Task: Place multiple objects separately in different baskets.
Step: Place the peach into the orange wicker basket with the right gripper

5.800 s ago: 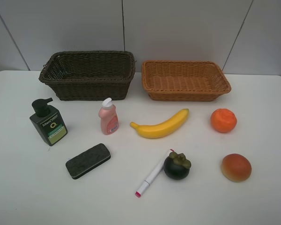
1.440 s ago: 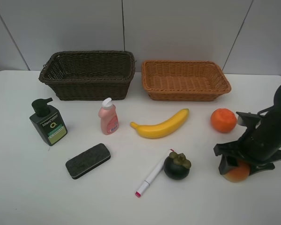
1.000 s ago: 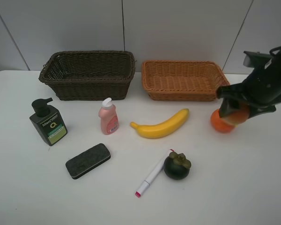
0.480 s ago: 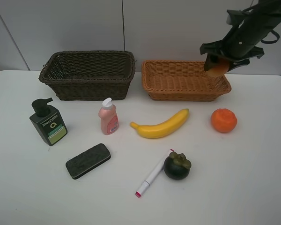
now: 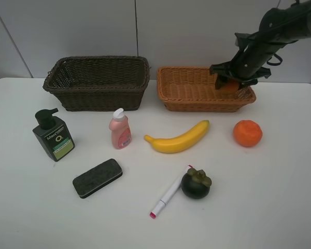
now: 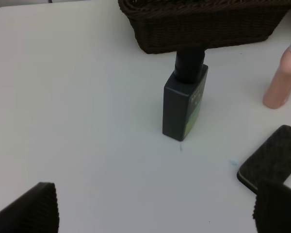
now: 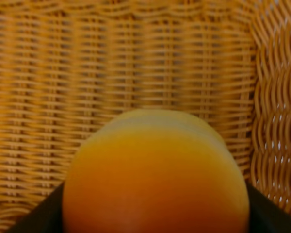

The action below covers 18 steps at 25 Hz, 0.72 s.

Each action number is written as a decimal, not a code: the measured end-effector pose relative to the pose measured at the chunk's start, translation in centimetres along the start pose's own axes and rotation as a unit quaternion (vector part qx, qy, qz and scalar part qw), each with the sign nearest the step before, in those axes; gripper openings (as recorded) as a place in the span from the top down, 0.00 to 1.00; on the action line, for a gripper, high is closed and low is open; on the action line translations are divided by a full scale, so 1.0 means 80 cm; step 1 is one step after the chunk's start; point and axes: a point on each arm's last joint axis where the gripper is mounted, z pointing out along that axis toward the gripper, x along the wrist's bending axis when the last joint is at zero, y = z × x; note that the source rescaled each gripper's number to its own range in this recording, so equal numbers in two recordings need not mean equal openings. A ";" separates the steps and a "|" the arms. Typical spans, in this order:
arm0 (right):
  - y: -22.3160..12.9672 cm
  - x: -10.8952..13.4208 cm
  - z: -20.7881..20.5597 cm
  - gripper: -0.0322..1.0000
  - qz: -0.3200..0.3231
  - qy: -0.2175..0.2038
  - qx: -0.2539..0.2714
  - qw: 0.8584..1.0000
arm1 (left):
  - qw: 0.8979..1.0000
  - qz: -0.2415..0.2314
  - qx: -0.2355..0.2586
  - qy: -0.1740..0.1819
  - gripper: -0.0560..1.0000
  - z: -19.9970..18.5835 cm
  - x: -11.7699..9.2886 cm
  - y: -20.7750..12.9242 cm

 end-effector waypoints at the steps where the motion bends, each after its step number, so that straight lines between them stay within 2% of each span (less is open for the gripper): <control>1: 0.000 0.000 0.000 0.30 -0.001 0.000 0.000 1.000 | 1.000 0.000 0.000 0.000 0.00 0.000 0.000 0.000; 5: 0.000 0.000 0.000 0.30 -0.010 0.000 -0.001 1.000 | 1.000 0.000 0.000 0.000 0.00 0.000 0.000 0.000; 7: 0.001 -0.001 0.000 0.15 -0.022 -0.002 -0.002 1.000 | 1.000 0.000 0.000 0.000 0.00 0.000 0.000 0.000; 10: 0.000 -0.001 0.000 0.05 -0.028 -0.006 -0.002 1.000 | 1.000 0.000 0.000 0.000 0.00 0.000 0.000 0.000; 18: 0.000 -0.001 0.000 0.02 -0.030 -0.006 -0.001 1.000 | 1.000 0.000 0.000 0.000 0.00 0.000 0.000 0.000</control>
